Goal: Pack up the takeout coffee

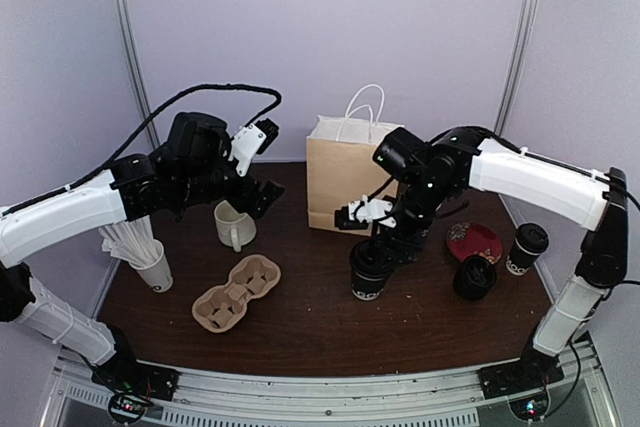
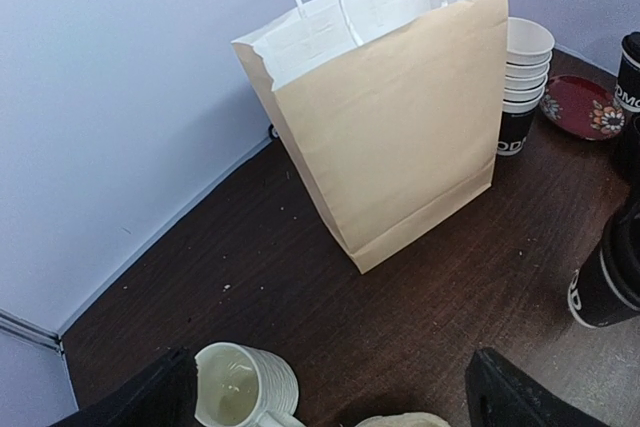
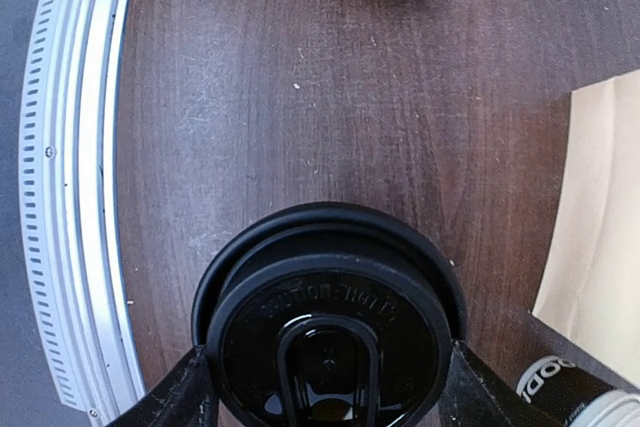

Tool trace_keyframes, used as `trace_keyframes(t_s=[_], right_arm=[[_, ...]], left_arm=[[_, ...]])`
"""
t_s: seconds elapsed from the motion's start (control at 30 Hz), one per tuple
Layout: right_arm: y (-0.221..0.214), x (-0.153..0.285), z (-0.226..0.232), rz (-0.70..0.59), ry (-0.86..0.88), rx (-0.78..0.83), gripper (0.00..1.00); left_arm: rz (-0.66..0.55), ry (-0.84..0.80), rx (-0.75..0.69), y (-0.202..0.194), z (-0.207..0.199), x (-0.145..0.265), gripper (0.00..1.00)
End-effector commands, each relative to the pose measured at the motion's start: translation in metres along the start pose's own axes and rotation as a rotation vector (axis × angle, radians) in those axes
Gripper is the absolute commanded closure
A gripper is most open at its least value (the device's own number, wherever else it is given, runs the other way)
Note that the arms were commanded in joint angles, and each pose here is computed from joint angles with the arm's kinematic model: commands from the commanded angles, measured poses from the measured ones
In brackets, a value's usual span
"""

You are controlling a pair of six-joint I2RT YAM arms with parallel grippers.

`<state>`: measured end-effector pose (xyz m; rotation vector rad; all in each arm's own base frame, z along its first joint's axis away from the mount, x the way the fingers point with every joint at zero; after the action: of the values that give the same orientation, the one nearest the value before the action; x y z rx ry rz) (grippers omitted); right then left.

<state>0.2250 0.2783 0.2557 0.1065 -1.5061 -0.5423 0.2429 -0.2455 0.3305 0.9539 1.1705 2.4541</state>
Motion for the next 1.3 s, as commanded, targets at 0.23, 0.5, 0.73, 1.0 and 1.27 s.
trace_keyframes(t_s=[0.23,0.5,0.73,1.0,1.27], right_arm=[[-0.092,0.093,-0.018,-0.100,-0.093,-0.259,0.32],[-0.168,0.148,-0.054,-0.172,-0.250,-0.560,0.33],[-0.227,0.177,-0.056,-0.145,-0.335,-0.776,0.34],[-0.261,0.161,-0.017,-0.029,-0.359,-0.743,0.33],[-0.285,0.125,-0.014,0.085,-0.356,-0.761,0.33]], left_arm=[[-0.006,0.024,-0.010,0.005,0.004,-0.005,0.02],[0.010,0.009,-0.014,0.003,0.001,-0.010,0.03],[0.012,0.000,-0.012,0.003,0.000,-0.012,0.03],[0.013,-0.018,-0.004,0.003,-0.002,-0.013,0.03],[0.012,-0.025,0.001,0.004,-0.002,-0.014,0.02]])
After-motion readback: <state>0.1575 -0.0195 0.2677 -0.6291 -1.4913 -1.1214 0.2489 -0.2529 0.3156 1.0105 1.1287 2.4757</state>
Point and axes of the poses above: each gripper's point midway between its finger pads, its own x axis back along the fingers, its own z axis along the line the jaws close on, y = z × x, the point moved 9 cm from there along x, back along the fingers, and after that the axes turned 15 degrees about -x, right-handed, at the moved point
